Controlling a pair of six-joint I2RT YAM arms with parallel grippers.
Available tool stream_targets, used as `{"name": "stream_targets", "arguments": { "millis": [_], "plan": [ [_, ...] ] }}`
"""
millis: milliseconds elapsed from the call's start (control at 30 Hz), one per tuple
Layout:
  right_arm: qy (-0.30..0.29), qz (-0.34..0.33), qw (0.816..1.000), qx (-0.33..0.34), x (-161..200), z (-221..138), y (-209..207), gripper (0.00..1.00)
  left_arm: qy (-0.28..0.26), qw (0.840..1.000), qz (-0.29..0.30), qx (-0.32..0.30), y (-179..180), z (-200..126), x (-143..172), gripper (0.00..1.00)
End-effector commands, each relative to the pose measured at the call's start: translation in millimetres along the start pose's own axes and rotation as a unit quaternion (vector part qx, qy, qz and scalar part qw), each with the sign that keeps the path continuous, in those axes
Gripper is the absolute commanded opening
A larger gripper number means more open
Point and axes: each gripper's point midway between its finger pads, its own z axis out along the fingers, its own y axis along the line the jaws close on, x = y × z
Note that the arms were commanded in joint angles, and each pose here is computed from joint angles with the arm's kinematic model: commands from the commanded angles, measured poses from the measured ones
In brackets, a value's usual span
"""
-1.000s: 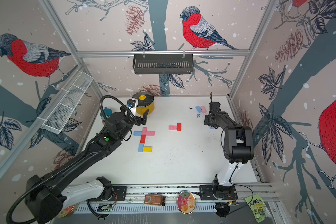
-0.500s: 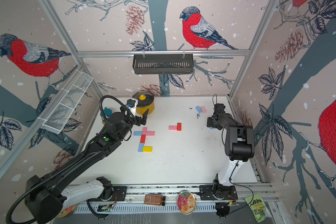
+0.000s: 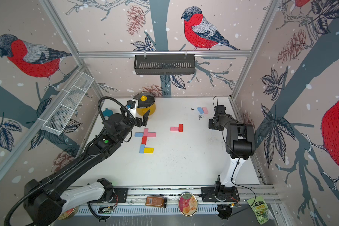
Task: Assemble the letter t with building blocks
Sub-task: Pick up the building block from the center of the board, then assemble the building block at the center of the board.
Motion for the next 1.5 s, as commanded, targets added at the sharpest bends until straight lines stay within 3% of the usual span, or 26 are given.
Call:
{"name": "stream_targets", "arguments": {
  "millis": [0,233,467,667,767,867,1033,1467],
  "plan": [
    [0.001,-0.008,1.000,0.002,-1.5,1.7,0.0,0.40,-0.011,1.000,-0.003,0.000,0.4,-1.0,-6.2,0.98],
    [0.006,-0.011,1.000,0.004,1.4,3.2,-0.1,0.26,-0.011,1.000,-0.002,0.000,0.3,-0.7,-5.8,0.98],
    [-0.027,-0.033,0.999,0.006,-12.1,-11.3,11.4,0.16,-0.011,1.000,0.000,0.000,0.3,-1.0,-6.1,0.98],
    [-0.080,-0.089,0.993,0.003,-33.3,-33.9,34.8,0.12,-0.011,1.000,0.000,0.000,0.4,-1.0,-5.9,0.98],
    [-0.101,-0.153,0.983,-0.003,-36.9,-41.0,55.8,0.12,-0.011,1.000,0.000,-0.001,0.9,-1.0,-5.8,0.98],
    [-0.127,-0.256,0.958,-0.012,-31.0,-47.2,87.6,0.09,-0.012,1.000,0.000,-0.002,1.2,-1.1,-6.3,0.98],
    [-0.146,-0.434,0.888,-0.039,-1.1,-52.0,139.4,0.05,-0.012,1.000,0.000,-0.001,1.0,-1.3,-6.4,0.98],
    [-0.063,-0.583,0.806,-0.079,35.5,-30.3,177.7,0.05,-0.016,1.000,0.002,-0.005,3.1,-3.8,-9.0,0.98]
  ]
}}
